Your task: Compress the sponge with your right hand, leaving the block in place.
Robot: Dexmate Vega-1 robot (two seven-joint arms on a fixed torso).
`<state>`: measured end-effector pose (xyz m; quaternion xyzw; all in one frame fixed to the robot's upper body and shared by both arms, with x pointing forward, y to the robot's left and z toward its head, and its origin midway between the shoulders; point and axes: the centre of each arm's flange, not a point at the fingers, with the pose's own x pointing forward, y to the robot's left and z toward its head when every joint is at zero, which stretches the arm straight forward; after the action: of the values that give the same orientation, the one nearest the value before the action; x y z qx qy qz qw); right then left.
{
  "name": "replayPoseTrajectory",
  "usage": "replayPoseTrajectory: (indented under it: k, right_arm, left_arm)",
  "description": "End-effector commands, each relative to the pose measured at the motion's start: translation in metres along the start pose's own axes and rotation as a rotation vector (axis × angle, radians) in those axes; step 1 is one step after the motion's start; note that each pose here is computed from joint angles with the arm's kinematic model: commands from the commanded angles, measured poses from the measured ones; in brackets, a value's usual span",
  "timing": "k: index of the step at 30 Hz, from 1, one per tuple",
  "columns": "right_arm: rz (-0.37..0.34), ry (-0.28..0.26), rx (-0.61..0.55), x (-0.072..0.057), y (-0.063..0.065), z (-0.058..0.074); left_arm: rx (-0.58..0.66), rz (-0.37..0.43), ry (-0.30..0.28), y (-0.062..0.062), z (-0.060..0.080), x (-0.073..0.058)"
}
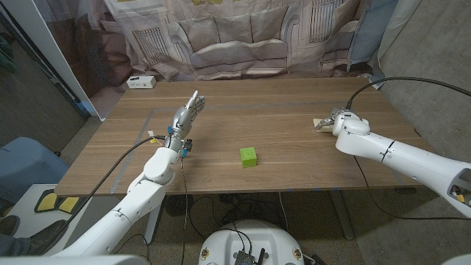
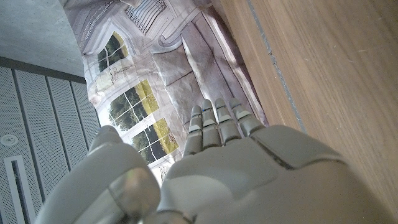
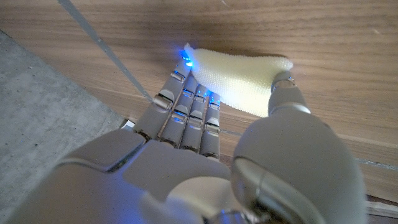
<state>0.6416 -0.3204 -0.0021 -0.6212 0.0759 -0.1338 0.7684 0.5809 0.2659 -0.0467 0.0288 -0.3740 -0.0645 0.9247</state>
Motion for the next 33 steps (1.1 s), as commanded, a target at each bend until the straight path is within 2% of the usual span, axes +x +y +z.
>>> replayPoseTrajectory:
  k: [1, 5, 11, 24, 33]
  right_arm:
    - [0.005, 0.006, -0.022, 0.005, 0.009, 0.000]
    - [0.007, 0.009, -0.030, 0.006, 0.014, -0.001]
    - [-0.030, -0.004, -0.020, 0.005, 0.016, -0.003]
    - [-0.115, -0.014, 0.007, -0.006, 0.011, -0.007]
    - [-0.197, -0.036, 0.028, -0.018, 0.001, -0.008]
  left_arm:
    - [-0.007, 0.003, 0.001, 0.000, -0.001, -0.001]
    - [-0.006, 0.003, 0.003, 0.001, -0.001, -0.002]
    - [-0.008, 0.002, 0.004, 0.001, 0.000, -0.002]
    - [-0.008, -0.006, 0.002, -0.001, 0.000, 0.001]
    - [-0.010, 0.002, -0.005, -0.002, 0.000, 0.000]
